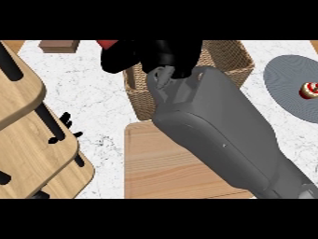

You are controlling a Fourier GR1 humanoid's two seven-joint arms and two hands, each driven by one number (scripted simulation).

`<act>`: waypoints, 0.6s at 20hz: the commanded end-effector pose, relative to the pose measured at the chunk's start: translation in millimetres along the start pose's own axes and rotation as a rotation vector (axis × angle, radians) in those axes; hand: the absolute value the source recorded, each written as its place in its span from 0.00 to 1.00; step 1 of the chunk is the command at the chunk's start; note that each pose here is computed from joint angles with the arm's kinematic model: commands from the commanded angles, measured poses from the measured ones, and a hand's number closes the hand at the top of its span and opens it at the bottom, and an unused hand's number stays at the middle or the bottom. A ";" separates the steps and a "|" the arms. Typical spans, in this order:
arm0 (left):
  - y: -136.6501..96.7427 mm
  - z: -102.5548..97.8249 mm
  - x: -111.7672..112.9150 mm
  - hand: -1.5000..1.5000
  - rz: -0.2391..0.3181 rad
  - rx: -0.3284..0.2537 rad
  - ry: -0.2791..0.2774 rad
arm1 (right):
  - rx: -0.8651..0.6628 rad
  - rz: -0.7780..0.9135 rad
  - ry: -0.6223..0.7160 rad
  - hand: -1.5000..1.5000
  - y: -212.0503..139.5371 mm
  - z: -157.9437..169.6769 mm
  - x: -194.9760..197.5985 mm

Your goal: Pick the bell pepper from the cutting board and place it in the basket

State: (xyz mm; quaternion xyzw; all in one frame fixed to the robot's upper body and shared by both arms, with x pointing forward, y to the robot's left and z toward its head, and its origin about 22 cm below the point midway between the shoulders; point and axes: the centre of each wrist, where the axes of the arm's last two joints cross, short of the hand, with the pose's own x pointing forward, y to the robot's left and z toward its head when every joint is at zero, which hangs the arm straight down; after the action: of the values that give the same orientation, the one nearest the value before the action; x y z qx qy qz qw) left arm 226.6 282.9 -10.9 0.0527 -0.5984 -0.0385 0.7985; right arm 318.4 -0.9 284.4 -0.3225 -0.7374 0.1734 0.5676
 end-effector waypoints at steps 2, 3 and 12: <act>4.2 10.1 -41.4 0.50 -0.009 0.018 0.248 | 0.029 0.021 0.078 1.00 8.8 -26.4 -22.9; -1.3 20.4 -53.1 0.50 -0.004 0.024 0.243 | 0.027 -0.017 0.085 1.00 -1.2 -34.3 -15.3; 5.6 5.5 -35.7 0.50 0.011 0.019 0.245 | 0.019 -0.197 0.169 1.00 26.2 -48.6 -74.0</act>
State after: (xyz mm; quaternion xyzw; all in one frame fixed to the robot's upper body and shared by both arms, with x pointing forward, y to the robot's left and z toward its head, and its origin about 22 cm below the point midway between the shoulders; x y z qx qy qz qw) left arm 227.3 282.5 -10.5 0.0473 -0.6063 -0.0390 0.7929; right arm 373.7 -28.5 247.9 -0.2782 -0.7128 0.1201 0.6326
